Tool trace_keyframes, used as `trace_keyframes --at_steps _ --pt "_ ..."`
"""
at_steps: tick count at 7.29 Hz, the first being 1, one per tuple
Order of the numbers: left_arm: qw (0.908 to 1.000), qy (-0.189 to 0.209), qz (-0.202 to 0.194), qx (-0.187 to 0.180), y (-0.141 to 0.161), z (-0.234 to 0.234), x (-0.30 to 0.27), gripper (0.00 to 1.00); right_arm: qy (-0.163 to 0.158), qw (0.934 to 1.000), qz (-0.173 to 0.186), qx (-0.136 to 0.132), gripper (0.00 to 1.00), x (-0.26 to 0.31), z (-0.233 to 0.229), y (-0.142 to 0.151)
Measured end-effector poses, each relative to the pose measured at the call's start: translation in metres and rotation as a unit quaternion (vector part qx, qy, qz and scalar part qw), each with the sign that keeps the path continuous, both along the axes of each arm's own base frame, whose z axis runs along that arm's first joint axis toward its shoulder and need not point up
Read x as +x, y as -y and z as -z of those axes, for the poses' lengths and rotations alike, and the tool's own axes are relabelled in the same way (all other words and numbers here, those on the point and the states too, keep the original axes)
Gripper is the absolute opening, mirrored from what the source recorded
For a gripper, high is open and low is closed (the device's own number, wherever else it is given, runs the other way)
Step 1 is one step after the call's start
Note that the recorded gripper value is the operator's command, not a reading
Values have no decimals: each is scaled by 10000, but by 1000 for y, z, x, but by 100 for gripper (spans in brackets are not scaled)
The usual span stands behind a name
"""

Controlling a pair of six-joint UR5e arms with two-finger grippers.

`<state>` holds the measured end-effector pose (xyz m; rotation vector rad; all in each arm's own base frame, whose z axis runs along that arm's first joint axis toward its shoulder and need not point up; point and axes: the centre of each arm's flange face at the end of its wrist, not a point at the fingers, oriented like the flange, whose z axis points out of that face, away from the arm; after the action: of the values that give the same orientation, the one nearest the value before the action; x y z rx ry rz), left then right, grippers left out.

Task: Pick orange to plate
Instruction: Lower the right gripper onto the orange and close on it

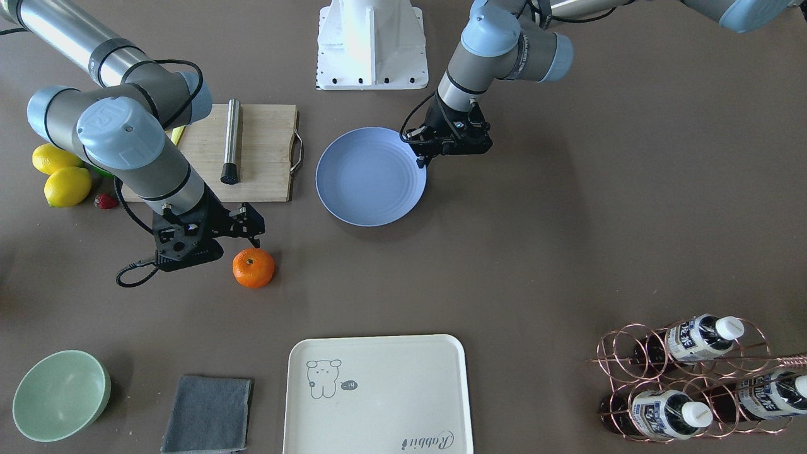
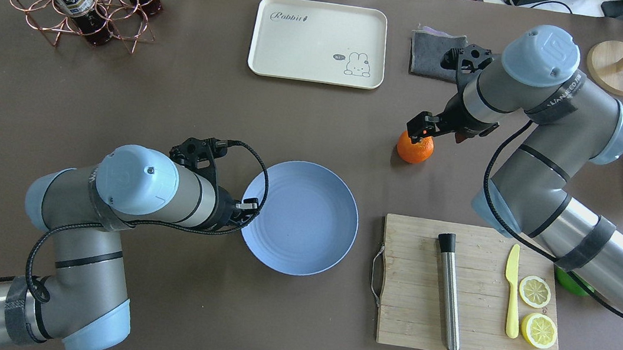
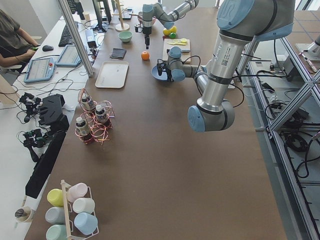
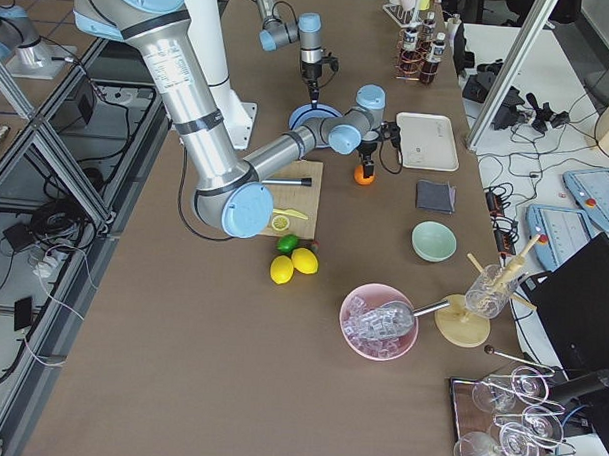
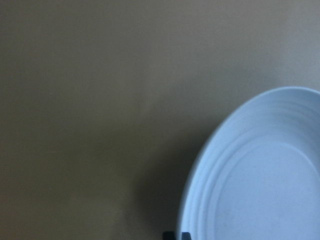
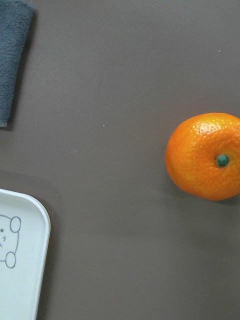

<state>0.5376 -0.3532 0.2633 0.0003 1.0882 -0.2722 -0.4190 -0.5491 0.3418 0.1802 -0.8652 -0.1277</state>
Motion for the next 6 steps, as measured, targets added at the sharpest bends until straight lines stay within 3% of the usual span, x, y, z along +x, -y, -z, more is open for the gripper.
trace_keyframes --at_steps 4,5,6 --pt "10000 25 -3 -11 -1 -4 1 1 -135 9999 -22 71 96 -26 -7 1" --pt "10000 22 -3 -11 -1 -3 1 57 -160 9999 -16 64 80 -35 -5 4" --pt "10000 21 -3 -9 -1 -3 0 96 -181 9998 -7 40 52 -43 -4 7"
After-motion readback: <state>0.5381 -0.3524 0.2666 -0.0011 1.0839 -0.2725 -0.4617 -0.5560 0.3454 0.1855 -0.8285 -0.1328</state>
